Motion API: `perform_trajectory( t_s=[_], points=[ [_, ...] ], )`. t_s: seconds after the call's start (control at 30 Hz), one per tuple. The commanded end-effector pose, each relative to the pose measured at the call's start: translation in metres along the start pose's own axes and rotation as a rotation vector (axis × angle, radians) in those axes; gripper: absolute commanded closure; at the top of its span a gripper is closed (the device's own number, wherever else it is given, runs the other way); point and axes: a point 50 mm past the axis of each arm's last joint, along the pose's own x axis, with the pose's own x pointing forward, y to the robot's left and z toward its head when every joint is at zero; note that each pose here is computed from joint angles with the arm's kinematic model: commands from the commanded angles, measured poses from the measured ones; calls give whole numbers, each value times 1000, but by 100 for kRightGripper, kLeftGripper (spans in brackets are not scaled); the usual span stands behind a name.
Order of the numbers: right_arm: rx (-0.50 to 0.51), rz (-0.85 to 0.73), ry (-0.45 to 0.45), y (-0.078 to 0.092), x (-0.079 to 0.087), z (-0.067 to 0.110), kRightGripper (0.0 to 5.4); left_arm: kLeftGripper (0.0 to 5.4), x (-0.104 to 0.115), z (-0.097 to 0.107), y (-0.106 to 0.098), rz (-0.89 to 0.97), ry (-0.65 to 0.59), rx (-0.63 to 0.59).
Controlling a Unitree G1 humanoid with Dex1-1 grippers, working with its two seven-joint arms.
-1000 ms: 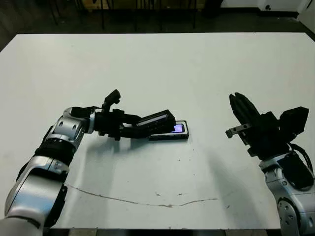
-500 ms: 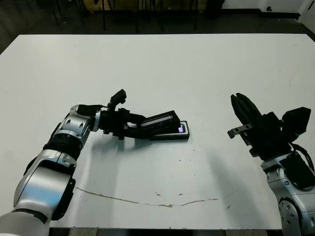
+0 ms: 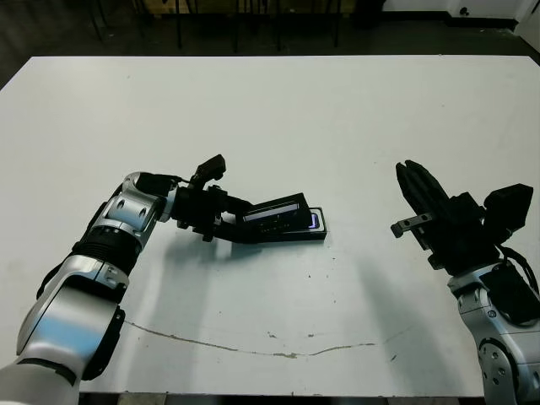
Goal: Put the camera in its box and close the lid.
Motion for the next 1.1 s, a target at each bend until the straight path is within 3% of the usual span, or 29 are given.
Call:
perform_trajectory(
  t_s=[0.03, 0.3, 0.57, 0.73, 1.1],
  points=[
    [-3, -13, 30, -4, -3, -5, 540, 264, 26, -23, -15, -73, 89, -27],
    [-9, -17, 13, -5, -2, -6, 540, 264, 47, -14, -28, 72, 158, 254],
    [-6, -15, 4, -7, -3, -7, 540, 264, 58, -7, -35, 65, 186, 332],
    [-15, -25, 6, -8, -3, -7, 540, 264, 61, -8, -34, 45, 185, 330],
    [-3, -12, -1, -7, -4, -7, 540, 264, 62, -19, -9, 8, 169, 69]
  ],
)
